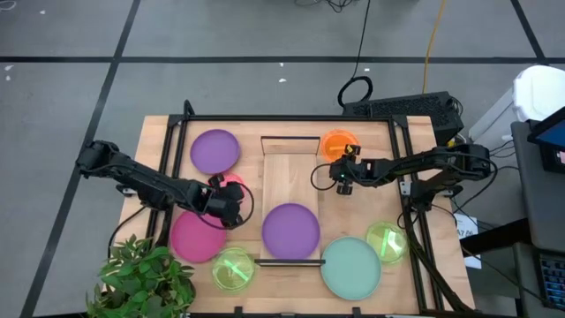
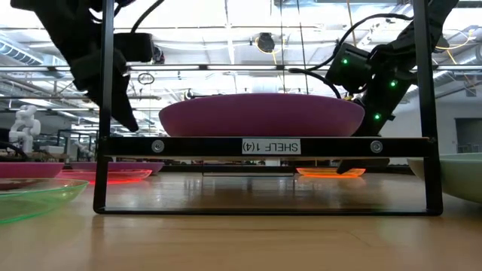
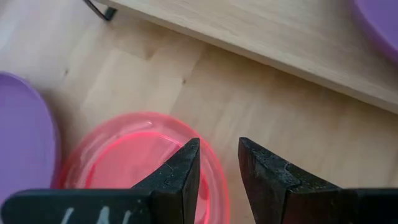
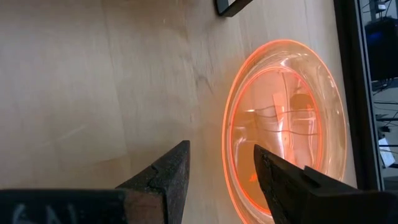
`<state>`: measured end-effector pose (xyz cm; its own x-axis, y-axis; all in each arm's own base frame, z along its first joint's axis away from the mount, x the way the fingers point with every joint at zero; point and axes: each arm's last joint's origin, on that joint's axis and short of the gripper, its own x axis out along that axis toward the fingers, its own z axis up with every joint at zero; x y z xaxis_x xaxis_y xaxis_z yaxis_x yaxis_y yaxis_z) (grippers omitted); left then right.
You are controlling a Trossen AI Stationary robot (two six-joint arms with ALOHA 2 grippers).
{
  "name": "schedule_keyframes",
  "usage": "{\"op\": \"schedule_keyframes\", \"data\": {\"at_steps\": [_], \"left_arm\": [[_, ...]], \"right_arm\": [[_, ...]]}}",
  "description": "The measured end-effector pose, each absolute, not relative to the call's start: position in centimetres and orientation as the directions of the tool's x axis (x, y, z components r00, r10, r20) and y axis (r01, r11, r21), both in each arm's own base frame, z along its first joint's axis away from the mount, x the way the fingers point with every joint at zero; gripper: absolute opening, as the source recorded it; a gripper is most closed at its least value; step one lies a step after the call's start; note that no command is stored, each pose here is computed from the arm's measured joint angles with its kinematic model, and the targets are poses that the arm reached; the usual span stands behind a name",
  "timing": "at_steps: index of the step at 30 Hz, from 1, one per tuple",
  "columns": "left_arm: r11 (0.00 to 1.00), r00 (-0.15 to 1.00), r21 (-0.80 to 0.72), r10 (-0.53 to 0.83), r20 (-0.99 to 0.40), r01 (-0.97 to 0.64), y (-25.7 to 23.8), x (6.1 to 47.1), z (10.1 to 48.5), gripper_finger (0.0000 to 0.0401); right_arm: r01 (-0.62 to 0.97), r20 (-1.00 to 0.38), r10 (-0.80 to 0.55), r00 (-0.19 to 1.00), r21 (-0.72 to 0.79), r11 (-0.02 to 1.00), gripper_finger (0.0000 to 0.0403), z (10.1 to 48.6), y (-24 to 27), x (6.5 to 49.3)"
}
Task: Place and stack plates onto a shelf
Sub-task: Put the small pink plate on the shelf
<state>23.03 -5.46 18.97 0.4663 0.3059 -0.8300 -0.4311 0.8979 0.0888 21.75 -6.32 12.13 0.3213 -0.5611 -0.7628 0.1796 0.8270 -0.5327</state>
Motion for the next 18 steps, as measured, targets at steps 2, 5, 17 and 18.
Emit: {"op": "schedule_keyframes", "data": {"at_steps": [2,5,17,18], "left_arm": [[0.894,0.464,0.081,0.305,-0.832,-0.441,-5.5,23.0,18.8,0.0116],[0.889,0.444,0.092,0.311,-0.840,-0.449,-5.5,23.2,18.2,0.0116],[0.868,0.381,0.071,0.288,-0.879,-0.492,-4.9,24.6,16.0,0.0117],[0.866,0.389,0.065,0.289,-0.875,-0.497,-4.8,24.8,15.9,0.0119]], "right_arm": [[0.180,-0.763,-0.561,0.322,-0.533,0.827,0.0160,12.1,-6.3,21.8],[0.180,-0.763,-0.561,0.322,-0.533,0.827,0.0160,12.1,-6.3,21.8],[0.189,-0.763,-0.561,0.322,-0.528,0.828,0.0160,12.1,-6.3,21.8],[0.189,-0.763,-0.561,0.322,-0.528,0.828,0.0160,12.1,-6.3,21.8]]}}
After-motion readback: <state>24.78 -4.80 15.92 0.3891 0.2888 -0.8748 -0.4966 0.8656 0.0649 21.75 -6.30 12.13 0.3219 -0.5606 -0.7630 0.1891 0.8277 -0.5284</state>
